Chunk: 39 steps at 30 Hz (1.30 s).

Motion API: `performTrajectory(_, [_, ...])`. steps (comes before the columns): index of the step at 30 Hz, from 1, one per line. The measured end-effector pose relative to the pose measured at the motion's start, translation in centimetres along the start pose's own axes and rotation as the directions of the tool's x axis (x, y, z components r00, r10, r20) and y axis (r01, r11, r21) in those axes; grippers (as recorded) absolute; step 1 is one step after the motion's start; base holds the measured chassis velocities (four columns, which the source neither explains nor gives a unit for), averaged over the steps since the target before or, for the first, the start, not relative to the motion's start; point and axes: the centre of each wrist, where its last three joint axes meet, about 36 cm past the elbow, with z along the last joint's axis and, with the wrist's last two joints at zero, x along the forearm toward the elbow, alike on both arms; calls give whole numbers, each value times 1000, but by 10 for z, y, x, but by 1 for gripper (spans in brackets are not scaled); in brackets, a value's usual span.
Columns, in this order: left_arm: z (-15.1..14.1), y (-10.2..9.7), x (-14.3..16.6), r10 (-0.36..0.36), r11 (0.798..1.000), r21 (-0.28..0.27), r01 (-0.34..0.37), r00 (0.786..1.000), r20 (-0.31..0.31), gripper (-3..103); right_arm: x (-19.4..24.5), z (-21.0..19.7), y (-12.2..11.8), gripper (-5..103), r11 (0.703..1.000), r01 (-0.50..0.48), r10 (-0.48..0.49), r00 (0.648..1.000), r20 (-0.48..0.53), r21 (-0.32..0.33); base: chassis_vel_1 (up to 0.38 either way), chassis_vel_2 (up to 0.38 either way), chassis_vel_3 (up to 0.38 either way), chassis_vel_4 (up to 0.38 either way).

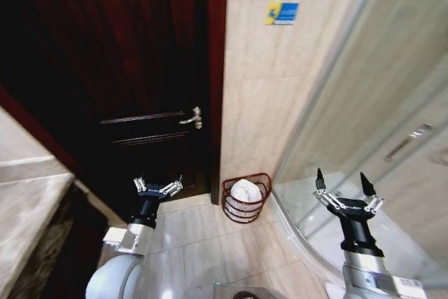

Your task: Discard the used towel into the hamper.

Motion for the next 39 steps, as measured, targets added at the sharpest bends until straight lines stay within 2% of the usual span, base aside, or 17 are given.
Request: performTrajectory(39, [0, 0, 0, 0, 1000, 0, 0, 1000, 0, 100, 0, 0, 0, 100, 1000, 0, 0, 1000, 0, 0, -125, -129, -127, -129])
